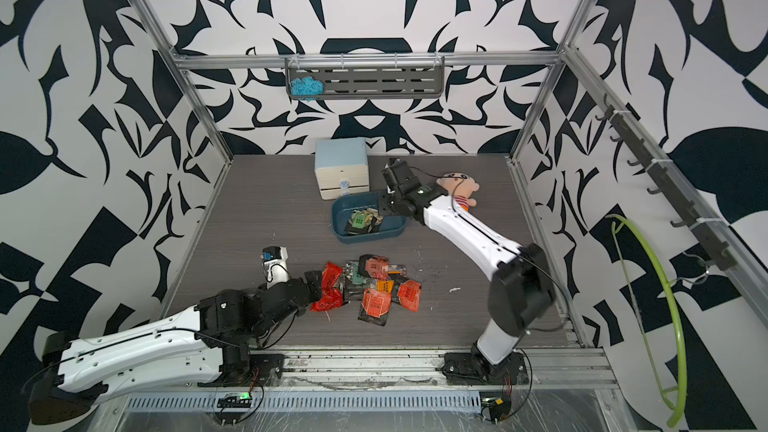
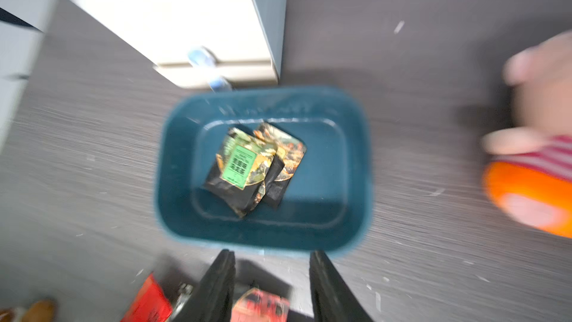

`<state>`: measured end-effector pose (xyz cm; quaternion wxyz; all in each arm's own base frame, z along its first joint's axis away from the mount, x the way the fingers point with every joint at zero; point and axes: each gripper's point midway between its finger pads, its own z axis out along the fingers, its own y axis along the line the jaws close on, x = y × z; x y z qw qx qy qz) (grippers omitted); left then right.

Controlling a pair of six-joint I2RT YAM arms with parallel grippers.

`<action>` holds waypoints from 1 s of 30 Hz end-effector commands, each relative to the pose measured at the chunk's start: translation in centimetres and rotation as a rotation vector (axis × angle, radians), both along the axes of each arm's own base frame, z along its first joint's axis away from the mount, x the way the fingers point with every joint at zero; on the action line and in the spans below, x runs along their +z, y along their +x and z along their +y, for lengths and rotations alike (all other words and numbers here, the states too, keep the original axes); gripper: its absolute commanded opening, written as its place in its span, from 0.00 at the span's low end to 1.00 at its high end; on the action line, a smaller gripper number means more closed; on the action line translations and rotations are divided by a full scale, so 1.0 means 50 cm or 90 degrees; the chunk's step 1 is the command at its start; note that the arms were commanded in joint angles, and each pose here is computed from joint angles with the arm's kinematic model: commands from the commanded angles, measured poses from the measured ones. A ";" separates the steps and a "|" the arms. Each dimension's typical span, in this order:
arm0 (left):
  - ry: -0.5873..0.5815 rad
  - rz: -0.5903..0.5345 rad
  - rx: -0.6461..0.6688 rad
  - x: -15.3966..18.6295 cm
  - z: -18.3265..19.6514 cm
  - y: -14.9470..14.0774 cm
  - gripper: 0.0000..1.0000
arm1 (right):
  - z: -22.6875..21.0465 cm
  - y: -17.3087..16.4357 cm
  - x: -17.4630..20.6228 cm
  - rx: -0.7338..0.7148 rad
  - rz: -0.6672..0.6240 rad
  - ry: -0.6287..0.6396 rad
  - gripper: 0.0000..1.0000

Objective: Put the tea bags into the storage box
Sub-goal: Pick up the tea bag from the center of the board.

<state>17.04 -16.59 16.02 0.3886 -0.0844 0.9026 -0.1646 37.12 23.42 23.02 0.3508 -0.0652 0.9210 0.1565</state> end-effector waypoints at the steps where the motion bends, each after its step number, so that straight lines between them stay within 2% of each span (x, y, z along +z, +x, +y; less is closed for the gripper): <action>1: 0.038 -0.002 -0.021 0.014 0.001 0.001 1.00 | -0.062 -0.069 0.072 -0.001 -0.061 -0.008 0.45; 4: 0.023 -0.001 -0.050 0.024 -0.030 0.002 1.00 | -0.111 -0.139 0.098 -0.006 -0.100 0.020 0.51; 6: 0.009 0.002 -0.070 0.027 -0.054 0.003 0.99 | -0.147 -0.179 0.086 -0.024 -0.114 0.030 0.53; 12: -0.024 0.030 -0.122 0.018 -0.116 -0.004 0.97 | -0.194 -0.259 -0.014 -0.032 -0.094 0.045 0.53; 16: -0.003 0.047 -0.120 0.007 -0.135 0.001 0.94 | -0.189 -0.279 -0.100 -0.028 -0.060 0.073 0.53; 21: 0.006 0.068 -0.118 -0.002 -0.166 0.008 0.90 | -0.155 -0.288 -0.204 0.006 0.021 0.079 0.45; 25: 0.011 0.086 -0.116 -0.007 -0.191 0.017 0.88 | -0.147 -0.288 -0.252 0.015 0.056 0.060 0.43; 28: -0.002 0.107 -0.126 -0.013 -0.221 0.022 0.86 | -0.146 -0.291 -0.276 0.021 0.063 0.057 0.35; 30: 0.000 0.125 -0.145 -0.028 -0.248 0.023 0.78 | -0.144 -0.295 -0.287 0.025 0.071 0.058 0.26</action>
